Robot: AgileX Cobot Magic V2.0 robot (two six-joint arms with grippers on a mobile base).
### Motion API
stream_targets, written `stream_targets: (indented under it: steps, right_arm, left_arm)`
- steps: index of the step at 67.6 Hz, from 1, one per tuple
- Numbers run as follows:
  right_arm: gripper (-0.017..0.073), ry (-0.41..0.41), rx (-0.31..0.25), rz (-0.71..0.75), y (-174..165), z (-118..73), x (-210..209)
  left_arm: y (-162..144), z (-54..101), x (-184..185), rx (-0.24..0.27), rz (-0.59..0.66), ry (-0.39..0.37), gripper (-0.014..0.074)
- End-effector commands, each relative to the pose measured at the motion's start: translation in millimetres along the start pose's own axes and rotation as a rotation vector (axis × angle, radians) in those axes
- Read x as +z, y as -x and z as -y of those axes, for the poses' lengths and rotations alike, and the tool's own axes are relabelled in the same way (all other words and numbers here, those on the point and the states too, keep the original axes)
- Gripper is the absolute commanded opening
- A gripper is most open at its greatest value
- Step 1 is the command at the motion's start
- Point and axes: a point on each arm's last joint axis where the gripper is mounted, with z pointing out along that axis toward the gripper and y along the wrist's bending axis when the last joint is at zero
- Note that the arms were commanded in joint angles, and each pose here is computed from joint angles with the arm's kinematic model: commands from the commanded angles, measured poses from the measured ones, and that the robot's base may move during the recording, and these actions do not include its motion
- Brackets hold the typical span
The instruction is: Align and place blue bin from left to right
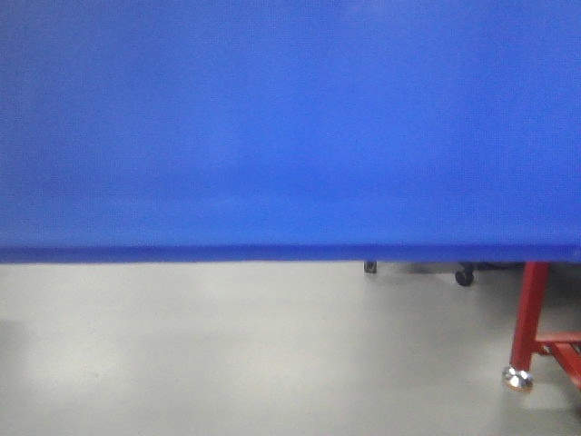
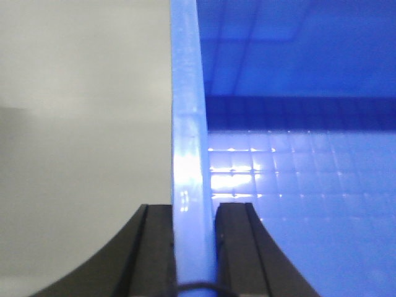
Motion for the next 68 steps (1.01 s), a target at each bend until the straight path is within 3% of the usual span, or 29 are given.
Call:
stream_targets:
  steps: [1, 68]
  right_arm:
    - [-0.0081, 0.1, -0.003, 0.103, 10.7, -7.2, -6.2]
    - [-0.0081, 0.102, -0.003, 0.105, 10.8, -7.5, -6.3]
  left_arm:
    - [9.3, 8.0, -8.0, -0.006, 0.088, -0.114, -0.0111]
    - [9.4, 8.1, -8.1, -0.006, 0.089, -0.116, -0.0111]
